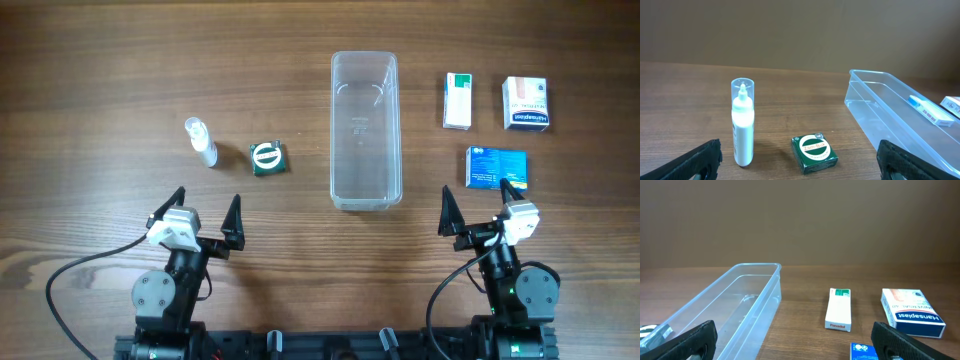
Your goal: Pack container
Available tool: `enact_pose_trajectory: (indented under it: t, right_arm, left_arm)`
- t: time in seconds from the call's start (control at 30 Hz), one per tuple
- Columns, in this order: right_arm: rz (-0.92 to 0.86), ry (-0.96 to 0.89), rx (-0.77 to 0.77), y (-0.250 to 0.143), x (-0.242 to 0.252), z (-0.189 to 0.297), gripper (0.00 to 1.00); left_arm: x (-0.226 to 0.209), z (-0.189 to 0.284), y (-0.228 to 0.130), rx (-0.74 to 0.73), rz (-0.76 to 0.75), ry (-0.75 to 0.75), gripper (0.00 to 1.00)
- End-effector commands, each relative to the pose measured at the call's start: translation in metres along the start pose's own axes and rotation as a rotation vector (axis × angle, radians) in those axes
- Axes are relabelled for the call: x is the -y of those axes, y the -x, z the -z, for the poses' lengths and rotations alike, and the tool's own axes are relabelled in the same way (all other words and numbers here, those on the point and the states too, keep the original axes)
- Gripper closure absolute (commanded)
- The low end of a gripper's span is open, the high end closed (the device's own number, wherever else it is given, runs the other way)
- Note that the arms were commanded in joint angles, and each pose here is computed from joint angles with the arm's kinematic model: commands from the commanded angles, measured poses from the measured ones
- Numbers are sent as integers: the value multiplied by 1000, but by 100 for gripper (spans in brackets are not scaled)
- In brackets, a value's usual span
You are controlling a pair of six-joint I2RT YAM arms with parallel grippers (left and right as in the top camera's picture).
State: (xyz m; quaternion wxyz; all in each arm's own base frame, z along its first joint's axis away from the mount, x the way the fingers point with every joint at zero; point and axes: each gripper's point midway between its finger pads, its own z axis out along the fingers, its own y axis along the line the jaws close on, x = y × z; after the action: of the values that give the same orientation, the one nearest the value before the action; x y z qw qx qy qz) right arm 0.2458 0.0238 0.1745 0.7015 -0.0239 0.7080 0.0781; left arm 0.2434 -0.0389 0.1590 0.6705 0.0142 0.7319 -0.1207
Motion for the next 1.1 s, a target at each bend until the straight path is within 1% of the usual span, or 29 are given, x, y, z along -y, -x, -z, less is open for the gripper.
enact_pose_trajectory:
  t: [0.0,0.03,0.07,0.2,0.27,0.33,0.43,0.47,0.5,0.53,0.57,0.6,0.67,0.73,0.77,0.8,0.83,0.93,1.0,1.07]
  right_arm:
    - [13,14,6,1,-2,0,0]
    - [-16,19,6,1,-3,0,0]
    - [-94,24,4,1,-4,0,0]
    - [-494,24,0,1,-4,0,0]
    - [-732,21,-2,1,-3,0,0]
    - [-865,78,-19,4,-13,1,0]
    - [-825,219,-42,13,-36,4,0]
    - [-767,283,-28,21,-45,7,0]
    - [-725,323,4,31,-50,10,0]
    - [-632,374,92,54,-55,15,0]
    - [-568,393,149,70,-58,20,0]
    - [-484,404,212,90,-60,26,0]
    - [-356,377,282,122,-60,35,0]
    - [-271,306,279,154,-55,38,0]
    - [-244,291,270,161,-55,38,0]
    - [-199,255,233,175,-52,34,0]
    - [-201,193,179,182,-44,27,0]
    - [-200,-76,-105,179,-2,-9,0]
    - [-142,-106,-311,170,5,-36,1]
    - [-120,-117,-508,158,9,-58,0]
  left_arm:
    - [-4,-1,-4,-10,11,19,0]
    - [-4,-1,-4,-10,11,19,0]
    - [-4,-1,-4,-10,11,19,0]
    - [-4,-1,-4,-10,11,19,0]
    - [-4,-1,-4,-10,11,19,0]
    - [-4,-1,-4,-10,11,19,0]
    - [-4,-1,-4,-10,11,19,0]
    - [-4,-1,-4,-10,11,19,0]
    - [-4,-1,-4,-10,11,19,0]
    - [-4,-1,-4,-10,11,19,0]
    - [-4,-1,-4,-10,11,19,0]
    - [-4,-1,-4,-10,11,19,0]
    - [-4,-1,-4,-10,11,19,0]
    - [-4,-1,-4,-10,11,19,0]
    - [-4,-1,-4,-10,11,19,0]
    - [-4,-1,-4,-10,11,19,0]
    - [-4,-1,-4,-10,11,19,0]
    - [-4,-1,-4,-10,11,19,0]
    - [-4,-1,-4,-10,11,19,0]
    - [-4,-1,-4,-10,11,19,0]
